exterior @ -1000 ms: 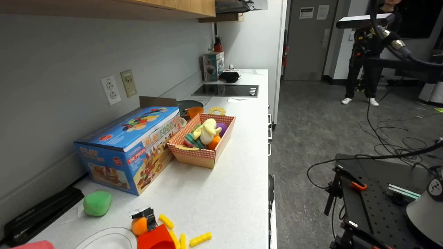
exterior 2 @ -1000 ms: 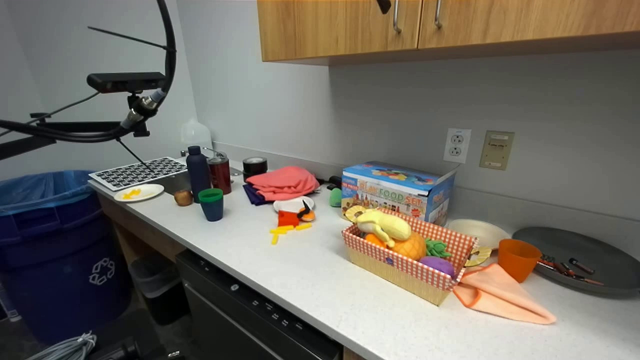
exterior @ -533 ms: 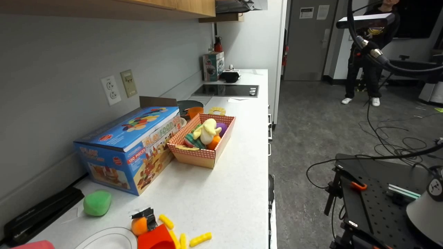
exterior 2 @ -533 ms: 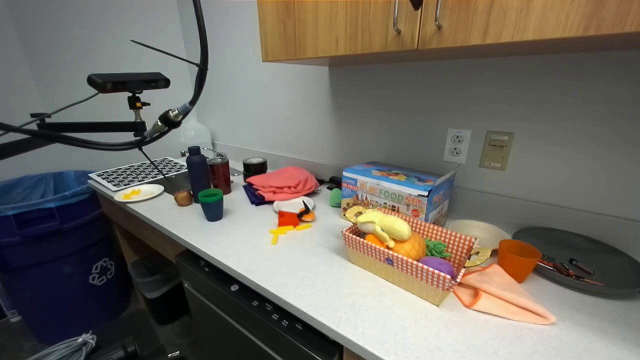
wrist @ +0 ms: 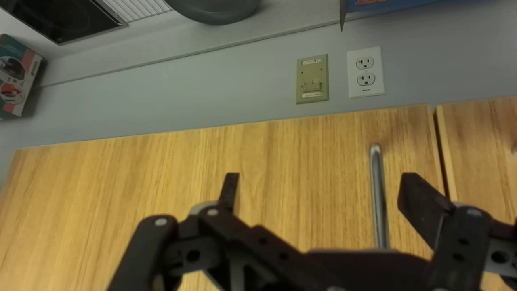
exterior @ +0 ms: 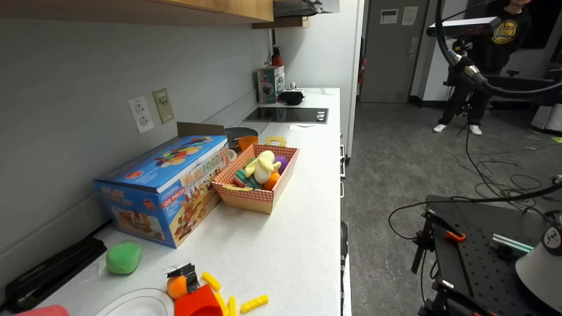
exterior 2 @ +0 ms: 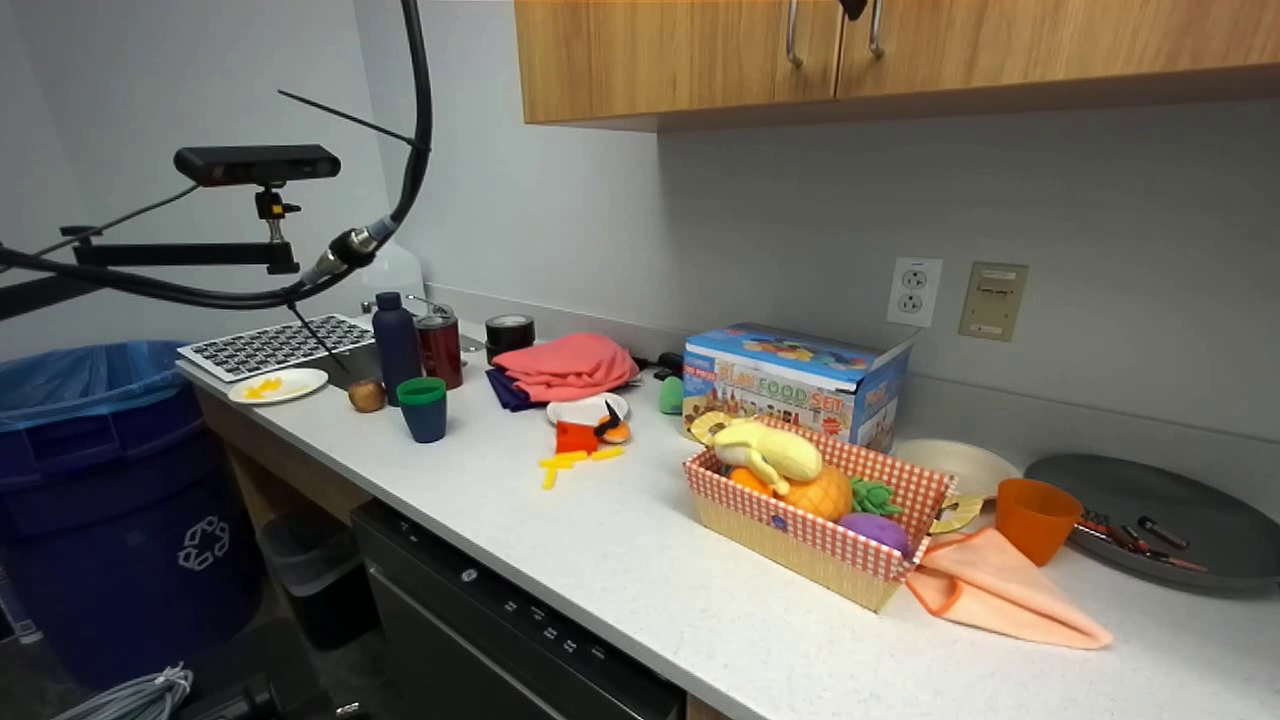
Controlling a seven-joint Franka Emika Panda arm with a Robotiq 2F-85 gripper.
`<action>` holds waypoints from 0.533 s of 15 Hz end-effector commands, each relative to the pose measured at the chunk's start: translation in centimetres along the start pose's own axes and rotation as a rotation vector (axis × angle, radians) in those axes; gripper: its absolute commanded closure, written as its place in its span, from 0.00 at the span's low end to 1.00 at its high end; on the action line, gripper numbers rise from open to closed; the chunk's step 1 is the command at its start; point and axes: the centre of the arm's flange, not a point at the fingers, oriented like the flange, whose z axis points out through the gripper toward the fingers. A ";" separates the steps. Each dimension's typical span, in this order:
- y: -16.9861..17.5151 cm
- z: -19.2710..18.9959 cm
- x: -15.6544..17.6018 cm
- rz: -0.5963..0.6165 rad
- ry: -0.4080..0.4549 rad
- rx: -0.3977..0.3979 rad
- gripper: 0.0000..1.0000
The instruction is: Open the right upper cabinet door.
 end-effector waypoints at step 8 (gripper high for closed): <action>0.0 0.2 -0.2 0.000 -0.006 0.001 0.00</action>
